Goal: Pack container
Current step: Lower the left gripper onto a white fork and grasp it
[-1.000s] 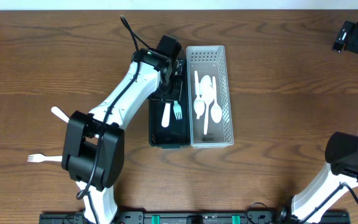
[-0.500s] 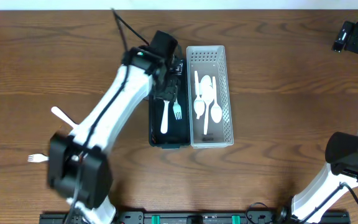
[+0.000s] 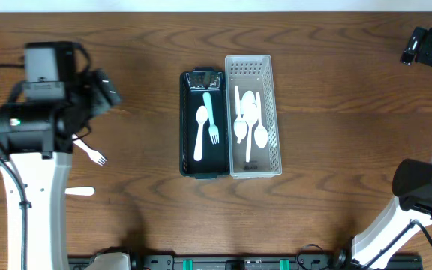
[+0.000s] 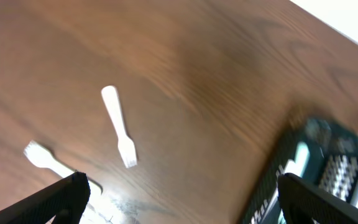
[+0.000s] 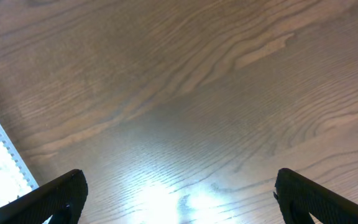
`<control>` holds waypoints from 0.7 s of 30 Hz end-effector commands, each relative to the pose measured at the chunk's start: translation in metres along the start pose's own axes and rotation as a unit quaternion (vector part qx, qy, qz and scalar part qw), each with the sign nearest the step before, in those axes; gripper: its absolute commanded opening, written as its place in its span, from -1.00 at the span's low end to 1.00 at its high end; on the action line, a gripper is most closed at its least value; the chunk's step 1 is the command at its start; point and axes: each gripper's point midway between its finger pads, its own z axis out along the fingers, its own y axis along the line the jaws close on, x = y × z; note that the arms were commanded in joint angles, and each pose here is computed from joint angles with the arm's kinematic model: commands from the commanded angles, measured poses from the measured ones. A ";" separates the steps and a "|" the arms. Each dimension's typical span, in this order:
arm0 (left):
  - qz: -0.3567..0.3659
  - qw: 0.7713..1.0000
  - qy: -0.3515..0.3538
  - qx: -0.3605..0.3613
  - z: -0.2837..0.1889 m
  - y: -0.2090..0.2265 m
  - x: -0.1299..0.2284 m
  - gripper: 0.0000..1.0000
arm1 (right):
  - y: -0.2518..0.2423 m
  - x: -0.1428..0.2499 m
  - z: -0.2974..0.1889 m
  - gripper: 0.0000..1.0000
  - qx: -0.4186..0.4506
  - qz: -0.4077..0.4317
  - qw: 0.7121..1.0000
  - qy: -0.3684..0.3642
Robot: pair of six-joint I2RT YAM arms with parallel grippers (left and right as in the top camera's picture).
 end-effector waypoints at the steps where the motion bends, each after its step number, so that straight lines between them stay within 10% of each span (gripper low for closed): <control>1: -0.086 0.995 0.049 -0.020 0.029 0.021 0.007 0.96 | -0.003 0.001 0.005 0.99 0.001 -0.004 1.000 0.008; 21: -0.204 0.930 0.296 -0.075 0.217 0.048 0.115 0.96 | -0.003 0.000 0.005 0.99 0.001 -0.011 1.000 0.006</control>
